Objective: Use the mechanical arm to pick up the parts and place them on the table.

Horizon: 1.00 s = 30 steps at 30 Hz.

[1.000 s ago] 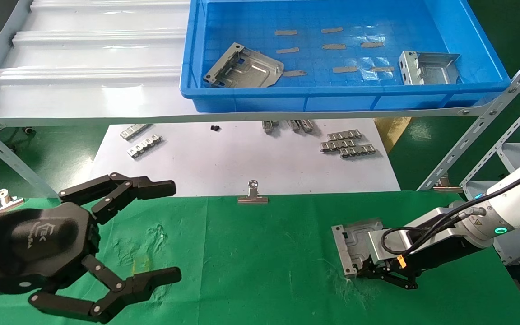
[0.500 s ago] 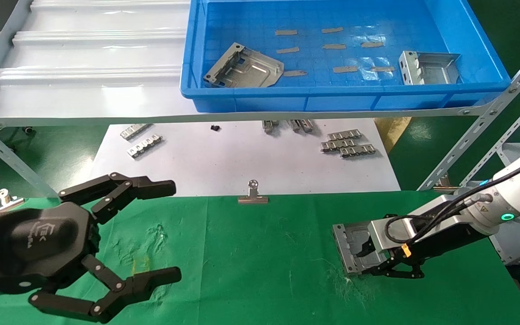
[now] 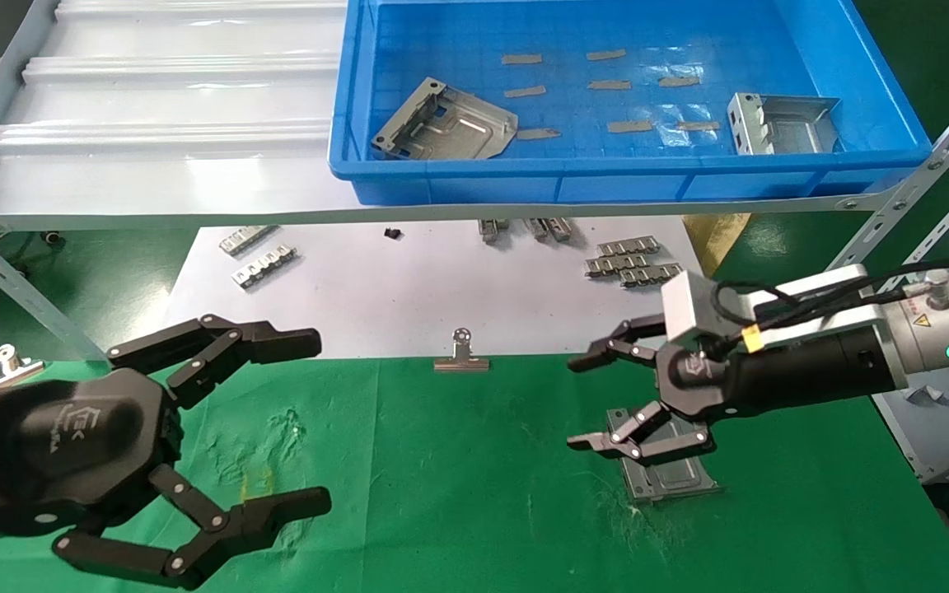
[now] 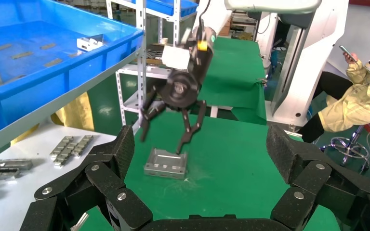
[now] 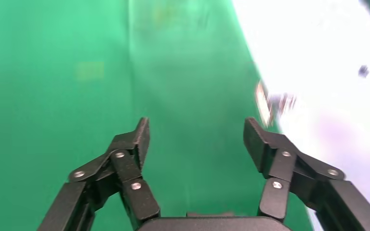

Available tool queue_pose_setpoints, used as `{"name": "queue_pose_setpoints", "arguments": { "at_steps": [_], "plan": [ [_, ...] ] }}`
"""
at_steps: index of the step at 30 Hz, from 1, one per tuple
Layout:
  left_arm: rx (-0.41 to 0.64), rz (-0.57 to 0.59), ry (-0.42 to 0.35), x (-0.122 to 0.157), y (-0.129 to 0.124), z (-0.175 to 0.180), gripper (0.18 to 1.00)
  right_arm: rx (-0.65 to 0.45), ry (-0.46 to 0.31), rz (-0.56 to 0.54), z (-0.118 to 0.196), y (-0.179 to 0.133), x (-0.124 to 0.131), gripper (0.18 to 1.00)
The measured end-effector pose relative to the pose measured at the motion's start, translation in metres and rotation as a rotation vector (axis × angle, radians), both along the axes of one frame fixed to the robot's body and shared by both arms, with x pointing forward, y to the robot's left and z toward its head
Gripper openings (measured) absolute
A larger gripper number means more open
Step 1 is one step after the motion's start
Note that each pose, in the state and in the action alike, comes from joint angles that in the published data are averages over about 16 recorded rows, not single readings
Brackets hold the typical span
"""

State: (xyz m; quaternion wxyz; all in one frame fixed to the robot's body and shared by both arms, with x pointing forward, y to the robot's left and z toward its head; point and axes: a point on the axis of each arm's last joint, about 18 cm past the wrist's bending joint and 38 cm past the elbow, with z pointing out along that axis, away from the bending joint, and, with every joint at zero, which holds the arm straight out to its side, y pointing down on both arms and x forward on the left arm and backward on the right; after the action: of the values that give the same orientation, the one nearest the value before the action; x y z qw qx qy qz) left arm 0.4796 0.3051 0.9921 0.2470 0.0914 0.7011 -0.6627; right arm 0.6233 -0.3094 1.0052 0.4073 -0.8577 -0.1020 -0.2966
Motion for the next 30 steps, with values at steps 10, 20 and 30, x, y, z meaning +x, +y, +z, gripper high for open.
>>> {"name": "queue_pose_setpoints", "arguments": {
  "at_steps": [10, 20, 30],
  "plan": [
    [0.000, 0.000, 0.000, 0.000, 0.000, 0.000, 1.001, 0.114, 0.011, 0.022, 0.007, 0.005, -0.007, 0.843],
    [0.000, 0.000, 0.000, 0.000, 0.000, 0.000, 1.001, 0.141, 0.030, 0.044, -0.003, 0.010, -0.009, 0.963],
    [0.000, 0.000, 0.000, 0.000, 0.000, 0.000, 1.001, 0.252, 0.062, 0.102, -0.015, 0.021, -0.023, 1.000]
  ]
}}
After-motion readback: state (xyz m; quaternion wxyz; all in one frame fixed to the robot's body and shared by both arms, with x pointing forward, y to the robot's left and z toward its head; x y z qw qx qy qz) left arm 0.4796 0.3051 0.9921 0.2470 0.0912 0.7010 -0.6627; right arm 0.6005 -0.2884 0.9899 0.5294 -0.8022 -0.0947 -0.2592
